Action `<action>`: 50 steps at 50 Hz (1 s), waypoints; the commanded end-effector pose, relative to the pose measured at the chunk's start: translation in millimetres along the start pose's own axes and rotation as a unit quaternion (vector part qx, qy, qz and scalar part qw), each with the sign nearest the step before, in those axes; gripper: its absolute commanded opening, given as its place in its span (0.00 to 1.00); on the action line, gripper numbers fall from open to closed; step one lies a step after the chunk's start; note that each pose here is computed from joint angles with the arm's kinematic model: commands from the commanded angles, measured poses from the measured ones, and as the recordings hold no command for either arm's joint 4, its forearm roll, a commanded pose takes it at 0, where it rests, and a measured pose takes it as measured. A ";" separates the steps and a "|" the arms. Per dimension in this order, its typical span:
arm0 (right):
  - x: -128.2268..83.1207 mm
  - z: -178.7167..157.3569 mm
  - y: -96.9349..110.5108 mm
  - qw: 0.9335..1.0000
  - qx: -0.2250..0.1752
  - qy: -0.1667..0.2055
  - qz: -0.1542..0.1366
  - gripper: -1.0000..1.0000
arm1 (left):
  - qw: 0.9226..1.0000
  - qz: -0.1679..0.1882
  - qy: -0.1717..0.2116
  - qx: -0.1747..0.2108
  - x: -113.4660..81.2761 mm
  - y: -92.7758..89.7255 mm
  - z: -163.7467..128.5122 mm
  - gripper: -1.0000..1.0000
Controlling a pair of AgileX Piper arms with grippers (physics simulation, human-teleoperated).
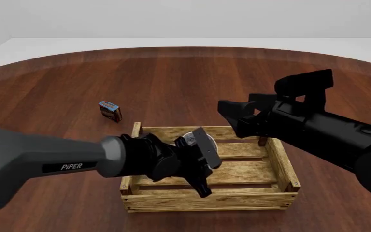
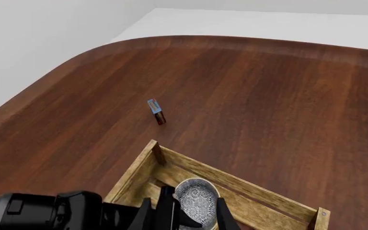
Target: Stack the right bowl on the left bowl and place them in the tray.
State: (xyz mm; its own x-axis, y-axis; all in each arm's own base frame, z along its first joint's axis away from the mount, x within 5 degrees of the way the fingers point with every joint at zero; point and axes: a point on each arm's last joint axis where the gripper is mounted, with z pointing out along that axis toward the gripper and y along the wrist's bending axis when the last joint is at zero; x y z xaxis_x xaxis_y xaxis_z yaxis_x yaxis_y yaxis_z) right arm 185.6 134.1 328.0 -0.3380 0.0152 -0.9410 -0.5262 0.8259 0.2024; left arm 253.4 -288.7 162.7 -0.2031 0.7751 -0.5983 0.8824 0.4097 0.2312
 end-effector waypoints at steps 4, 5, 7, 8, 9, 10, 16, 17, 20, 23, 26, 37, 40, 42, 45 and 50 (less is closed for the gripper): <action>1.1 2.6 0.0 1.000 0.000 0.003 0.000 1.00 | 0.999 -0.017 0.030 0.010 22.6 -5.9 18.1 0.00; 1.1 2.5 0.1 1.000 0.000 0.002 0.000 1.00 | 0.999 -0.017 0.030 0.009 22.5 -5.4 17.6 1.00; 1.2 2.7 0.0 1.000 0.000 0.002 0.000 1.00 | 0.999 -0.015 0.029 0.009 22.7 -5.0 16.3 1.00; 1.2 2.7 0.0 1.000 0.000 0.003 0.000 1.00 | 0.999 -0.014 0.028 0.008 23.1 -4.6 15.9 1.00; 1.3 2.5 0.2 1.000 0.000 0.002 0.000 1.00 | 1.000 -0.013 0.028 0.006 24.3 -2.2 15.4 1.00; 1.2 2.6 0.1 1.000 0.000 0.002 0.000 1.00 | 1.000 -0.013 0.027 0.006 23.4 -3.1 14.6 1.00; 0.5 1.9 0.3 1.000 0.000 0.002 0.000 1.00 | 1.000 -0.011 0.022 -0.001 24.4 3.2 7.4 1.00; 0.5 1.8 0.4 1.000 -0.001 0.002 0.000 1.00 | 1.000 -0.011 0.022 -0.001 23.5 2.9 5.9 1.00; 0.6 1.9 0.4 1.000 -0.001 0.002 -0.001 1.00 | 1.000 -0.010 0.017 -0.004 23.1 4.6 0.6 1.00; 0.9 2.3 0.3 1.000 0.000 0.002 -0.001 1.00 | 1.000 -0.008 0.013 -0.009 23.4 7.7 -5.2 1.00; 1.2 2.5 0.3 1.000 -0.001 0.003 -0.001 1.00 | 1.000 -0.008 0.010 -0.010 22.2 8.4 -9.0 1.00; 1.4 2.8 -0.2 1.000 0.000 0.003 0.000 1.00 | 1.000 -0.005 -0.002 -0.015 19.0 9.4 -25.4 1.00; 1.2 2.2 0.0 1.000 0.000 0.003 -0.001 1.00 | 1.000 -0.007 -0.007 -0.017 17.6 9.5 -31.4 1.00; 1.3 2.1 0.3 1.000 -0.001 0.003 -0.001 1.00 | 1.000 -0.008 -0.011 -0.021 17.8 11.8 -35.6 1.00; 1.1 2.0 0.2 1.000 0.000 0.002 -0.001 1.00 | 0.999 -0.011 -0.017 -0.025 16.5 14.0 -44.4 1.00; 1.0 1.8 0.3 1.000 0.000 0.002 -0.001 1.00 | 0.999 -0.014 -0.025 -0.033 15.8 18.5 -56.1 1.00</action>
State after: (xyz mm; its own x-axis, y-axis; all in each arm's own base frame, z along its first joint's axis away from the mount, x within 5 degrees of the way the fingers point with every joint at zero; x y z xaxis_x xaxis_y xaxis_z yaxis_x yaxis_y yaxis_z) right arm 185.9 134.3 327.6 -0.3384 0.0134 -0.9409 -0.5264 0.8261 0.2011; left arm 242.4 -255.0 199.2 -0.1890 0.7471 -0.6373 0.8611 0.4380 0.2581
